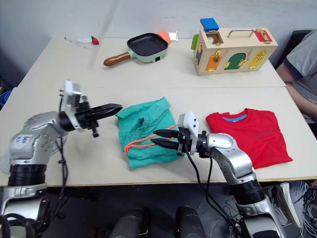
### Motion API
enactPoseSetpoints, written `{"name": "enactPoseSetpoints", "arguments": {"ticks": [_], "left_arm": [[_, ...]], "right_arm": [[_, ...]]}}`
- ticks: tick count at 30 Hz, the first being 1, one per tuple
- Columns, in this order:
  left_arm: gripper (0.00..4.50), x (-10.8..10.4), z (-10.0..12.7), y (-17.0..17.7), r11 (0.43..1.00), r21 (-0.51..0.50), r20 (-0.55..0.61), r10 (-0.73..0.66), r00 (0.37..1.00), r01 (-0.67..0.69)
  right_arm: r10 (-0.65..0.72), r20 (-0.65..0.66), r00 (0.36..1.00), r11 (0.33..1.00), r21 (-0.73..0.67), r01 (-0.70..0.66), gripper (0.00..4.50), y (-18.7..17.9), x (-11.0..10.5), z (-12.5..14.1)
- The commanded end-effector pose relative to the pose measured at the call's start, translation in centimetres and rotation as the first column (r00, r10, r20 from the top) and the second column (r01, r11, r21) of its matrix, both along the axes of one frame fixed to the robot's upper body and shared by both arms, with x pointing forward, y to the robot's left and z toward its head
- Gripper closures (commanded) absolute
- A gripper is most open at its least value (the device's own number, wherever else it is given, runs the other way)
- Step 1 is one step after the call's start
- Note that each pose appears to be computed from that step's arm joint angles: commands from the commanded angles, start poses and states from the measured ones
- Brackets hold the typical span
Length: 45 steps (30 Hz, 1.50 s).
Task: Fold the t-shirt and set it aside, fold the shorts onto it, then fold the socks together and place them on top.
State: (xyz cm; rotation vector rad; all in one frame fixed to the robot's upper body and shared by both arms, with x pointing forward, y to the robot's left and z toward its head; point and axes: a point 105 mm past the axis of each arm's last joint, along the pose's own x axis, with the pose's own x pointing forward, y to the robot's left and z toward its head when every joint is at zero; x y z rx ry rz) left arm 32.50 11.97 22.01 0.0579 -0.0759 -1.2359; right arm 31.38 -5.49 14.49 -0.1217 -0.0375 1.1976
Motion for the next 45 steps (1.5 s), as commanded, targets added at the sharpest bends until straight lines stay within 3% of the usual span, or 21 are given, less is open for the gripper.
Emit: {"name": "enactPoseSetpoints", "arguments": {"ticks": [1, 4, 7, 10, 14, 20, 22, 24, 26, 28, 30, 33, 36, 38, 43, 45], "left_arm": [[4.50, -0.8, -0.4, -3.5, 0.996, 0.014, -0.012, -0.093, 0.996, 0.093], [4.50, 0.1, -3.9, -5.5, 0.988, 0.139, -0.035, -0.067, 0.997, 0.072], [4.50, 2.4, -6.2, -5.8, 0.977, 0.204, -0.013, 0.059, 0.998, -0.055], [4.50, 4.8, -6.7, -5.3, 0.959, 0.194, 0.029, 0.203, 0.979, -0.205], [4.50, 7.2, -7.3, -1.9, 0.882, 0.242, 0.120, 0.385, 0.915, -0.403], [4.50, 8.4, -7.8, 2.6, 0.808, 0.192, 0.080, 0.553, 0.829, -0.557], [4.50, 8.4, -8.4, 3.0, 0.804, 0.195, 0.071, 0.560, 0.826, -0.562], [4.50, 8.3, -8.3, 2.7, 0.820, 0.135, 0.029, 0.557, 0.830, -0.555], [4.50, 7.9, -7.4, 2.2, 0.847, 0.091, 0.043, 0.523, 0.851, -0.525], [4.50, 7.5, -5.1, 2.0, 0.876, 0.004, 0.082, 0.481, 0.873, -0.483], [4.50, 6.2, -2.2, 1.5, 0.923, -0.095, 0.129, 0.382, 0.915, -0.373], [4.50, 4.6, -0.9, -0.4, 0.971, -0.086, 0.172, 0.237, 0.956, -0.225], [4.50, 4.2, -2.0, -1.9, 0.983, -0.022, 0.136, 0.182, 0.974, -0.181], [4.50, 4.3, -4.8, -2.5, 0.977, 0.092, 0.109, 0.182, 0.977, -0.192], [4.50, 5.7, -9.7, -0.5, 0.913, 0.157, 0.045, 0.374, 0.926, -0.376], [4.50, 5.7, -11.7, 1.2, 0.885, 0.182, 0.032, 0.430, 0.902, -0.428]], "right_arm": [[-0.097, 0.054, 0.994, 0.995, -0.019, 0.098, 4.48, 0.2, 0.8, -0.7], [-0.088, 0.056, 0.995, 0.991, -0.098, 0.093, 4.48, 0.4, 0.1, -2.7], [-0.080, 0.029, 0.996, 0.986, -0.146, 0.084, 4.48, 0.4, -0.5, -4.0], [-0.081, 0.022, 0.996, 0.983, -0.165, 0.084, 4.48, 0.4, -0.6, -4.4], [-0.088, 0.025, 0.996, 0.982, -0.167, 0.091, 4.48, 0.3, -0.6, -4.3], [-0.090, 0.000, 0.996, 0.983, -0.160, 0.088, 4.48, -0.2, -1.2, -4.6], [-0.076, -0.014, 0.997, 0.984, -0.161, 0.073, 4.48, -0.1, -1.6, -4.8], [-0.044, -0.014, 0.999, 0.988, -0.146, 0.042, 4.48, 0.1, -2.1, -4.6], [0.000, 0.007, 1.000, 0.997, -0.081, 0.001, 4.48, 0.3, -2.5, -3.2], [0.085, 0.022, 0.996, 0.995, 0.046, -0.086, 4.48, 0.6, -3.4, -0.4], [0.083, 0.051, 0.995, 0.990, 0.108, -0.088, 4.48, 0.3, -2.8, 1.7], [-0.035, 0.070, 0.997, 0.998, 0.048, 0.032, 4.48, 0.0, 0.2, 1.4], [-0.124, 0.065, 0.990, 0.991, -0.043, 0.126, 4.48, 0.0, 2.5, -0.3], [-0.127, 0.073, 0.989, 0.988, -0.074, 0.133, 4.48, 0.7, 3.1, -1.5], [-0.124, 0.049, 0.991, 0.987, -0.092, 0.128, 4.48, 0.8, 2.8, -3.6], [-0.156, 0.022, 0.988, 0.987, -0.032, 0.156, 4.48, -0.2, 2.8, -3.4]]}}
